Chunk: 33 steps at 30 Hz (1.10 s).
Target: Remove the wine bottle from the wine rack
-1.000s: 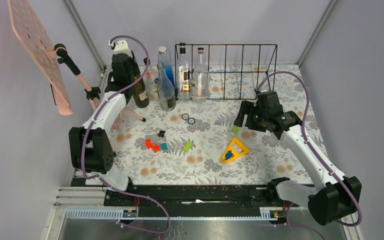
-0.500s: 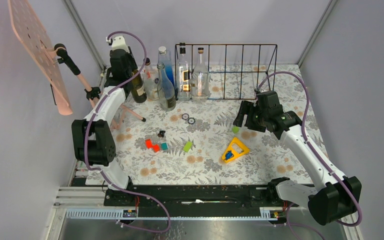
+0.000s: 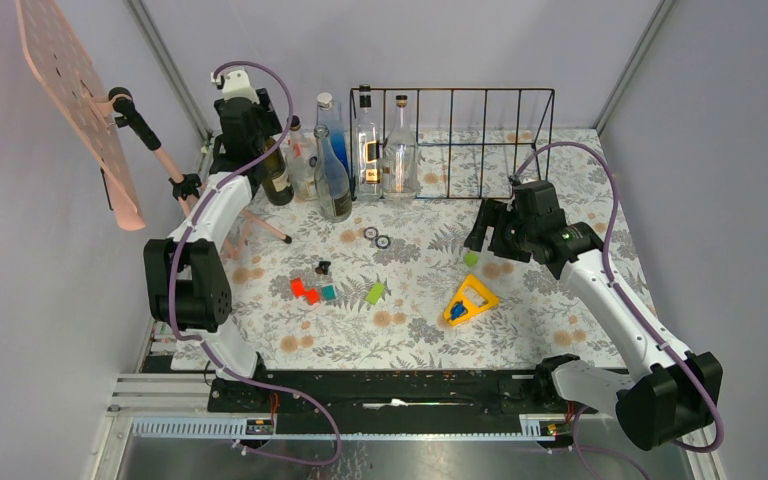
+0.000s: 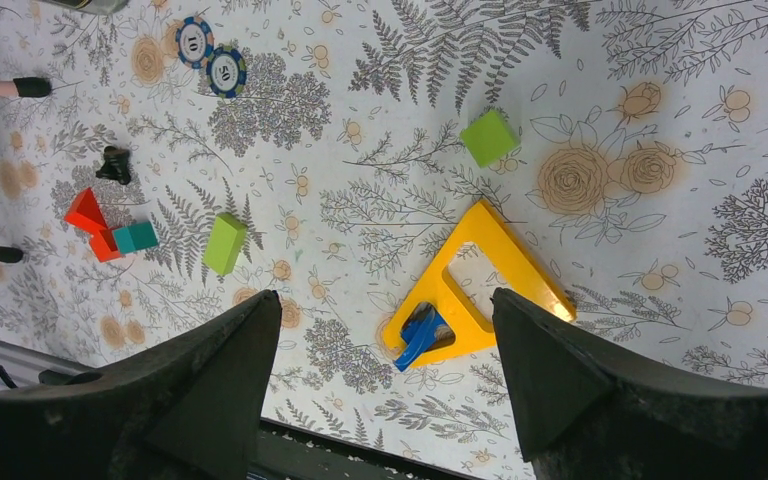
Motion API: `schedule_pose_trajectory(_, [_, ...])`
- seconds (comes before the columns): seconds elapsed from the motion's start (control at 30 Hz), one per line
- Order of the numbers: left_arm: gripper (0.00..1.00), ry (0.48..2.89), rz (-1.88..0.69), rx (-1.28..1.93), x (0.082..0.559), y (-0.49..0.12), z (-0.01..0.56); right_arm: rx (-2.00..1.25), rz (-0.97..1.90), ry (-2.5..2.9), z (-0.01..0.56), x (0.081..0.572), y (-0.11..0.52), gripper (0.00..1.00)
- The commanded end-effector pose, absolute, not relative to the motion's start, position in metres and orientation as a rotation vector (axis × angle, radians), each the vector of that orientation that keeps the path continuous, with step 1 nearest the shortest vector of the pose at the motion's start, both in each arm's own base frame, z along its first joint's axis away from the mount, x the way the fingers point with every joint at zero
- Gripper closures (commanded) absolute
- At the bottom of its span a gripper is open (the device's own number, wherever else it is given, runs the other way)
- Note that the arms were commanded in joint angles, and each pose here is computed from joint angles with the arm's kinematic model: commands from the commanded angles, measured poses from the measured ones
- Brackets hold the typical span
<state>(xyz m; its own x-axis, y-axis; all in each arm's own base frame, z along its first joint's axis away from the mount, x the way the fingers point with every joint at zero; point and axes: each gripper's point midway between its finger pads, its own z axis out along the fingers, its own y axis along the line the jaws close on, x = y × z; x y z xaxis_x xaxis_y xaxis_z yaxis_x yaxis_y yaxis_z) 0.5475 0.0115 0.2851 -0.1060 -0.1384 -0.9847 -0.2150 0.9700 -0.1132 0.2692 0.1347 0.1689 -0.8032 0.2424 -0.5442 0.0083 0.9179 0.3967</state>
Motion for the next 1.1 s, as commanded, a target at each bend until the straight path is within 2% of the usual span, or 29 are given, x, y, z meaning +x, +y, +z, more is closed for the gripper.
schedule_pose_trajectory(0.0, [0.39, 1.548, 0.024, -0.263, 0.547, 0.01, 0.339, 0.168, 0.527, 2.412, 0.178, 0.274, 0.137, 0.16])
schedule_pose_trajectory(0.33, [0.26, 1.525, 0.036, -0.291, 0.526, 0.014, 0.364, 0.164, 0.519, 2.389, 0.185, 0.276, 0.135, 0.16])
schedule_pose_trajectory(0.77, [0.16, 1.466, 0.007, -0.37, 0.475, 0.019, 0.402, 0.215, 0.495, 2.251, 0.198, 0.283, 0.125, 0.11])
schedule_pose_trajectory(0.83, [0.07, 1.477, -0.012, -0.375, 0.465, 0.016, 0.402, 0.225, 0.493, 2.242, 0.2, 0.284, 0.124, 0.1])
schedule_pose_trajectory(0.9, [0.02, 1.484, -0.045, -0.382, 0.453, 0.012, 0.403, 0.234, 0.495, 2.236, 0.201, 0.285, 0.124, 0.1])
schedule_pose_trajectory(1.07, [0.01, 1.502, -0.116, -0.384, 0.428, -0.001, 0.398, 0.24, 0.505, 2.219, 0.204, 0.289, 0.125, 0.06])
